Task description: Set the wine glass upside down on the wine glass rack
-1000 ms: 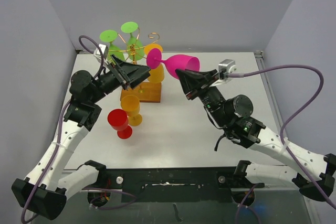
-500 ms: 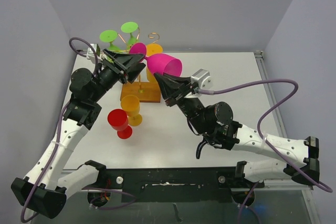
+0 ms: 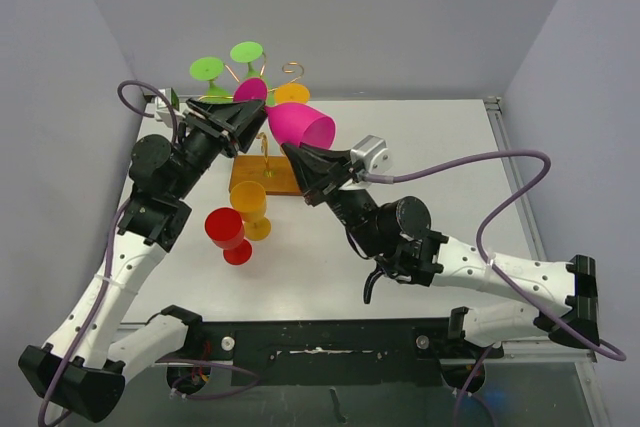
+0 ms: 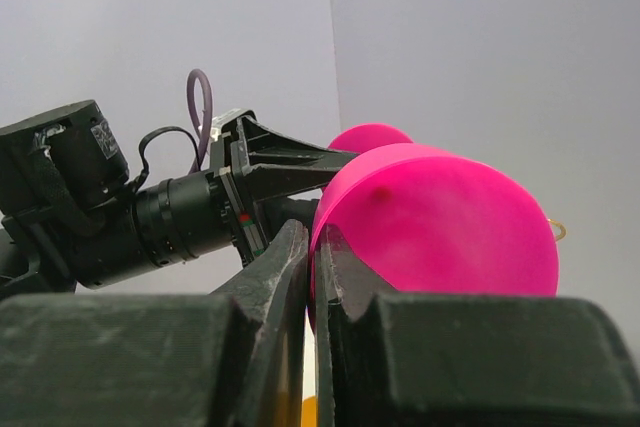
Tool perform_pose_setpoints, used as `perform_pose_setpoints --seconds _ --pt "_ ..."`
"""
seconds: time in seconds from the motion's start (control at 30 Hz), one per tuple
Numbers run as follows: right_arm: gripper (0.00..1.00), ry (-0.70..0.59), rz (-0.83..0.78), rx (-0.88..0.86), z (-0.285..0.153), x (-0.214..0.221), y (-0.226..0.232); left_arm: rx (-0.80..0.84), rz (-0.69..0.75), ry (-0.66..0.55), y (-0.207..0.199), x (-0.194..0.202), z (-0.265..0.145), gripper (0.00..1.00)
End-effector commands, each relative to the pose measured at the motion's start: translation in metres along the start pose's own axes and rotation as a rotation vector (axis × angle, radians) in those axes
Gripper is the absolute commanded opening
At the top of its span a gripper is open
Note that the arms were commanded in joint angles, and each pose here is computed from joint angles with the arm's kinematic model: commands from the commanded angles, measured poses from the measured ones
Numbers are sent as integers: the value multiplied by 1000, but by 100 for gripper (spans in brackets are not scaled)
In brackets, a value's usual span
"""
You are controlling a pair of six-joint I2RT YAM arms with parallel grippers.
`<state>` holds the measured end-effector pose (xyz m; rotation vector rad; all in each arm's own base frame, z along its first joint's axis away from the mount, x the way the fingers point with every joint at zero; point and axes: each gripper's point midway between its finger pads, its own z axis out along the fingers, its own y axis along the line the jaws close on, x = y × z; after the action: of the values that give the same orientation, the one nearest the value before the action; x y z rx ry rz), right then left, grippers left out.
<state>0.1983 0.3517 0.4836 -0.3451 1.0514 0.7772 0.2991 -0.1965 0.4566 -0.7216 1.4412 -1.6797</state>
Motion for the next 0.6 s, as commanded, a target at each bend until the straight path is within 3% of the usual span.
perform_pose_setpoints --seconds 0.0,0.17,0.5,0.57 --pt "0 -35 30 -31 1 -5 12 107 -18 -46 -28 -8 -5 39" --pt "0 -39 -14 -30 4 0 13 103 -48 -58 -25 -10 -5 38" --pt "0 -32 -34 -60 4 7 20 123 -55 -75 -30 -14 -6 13" --pt "4 -28 -20 -69 2 8 21 127 -50 -72 -30 -13 -6 8"
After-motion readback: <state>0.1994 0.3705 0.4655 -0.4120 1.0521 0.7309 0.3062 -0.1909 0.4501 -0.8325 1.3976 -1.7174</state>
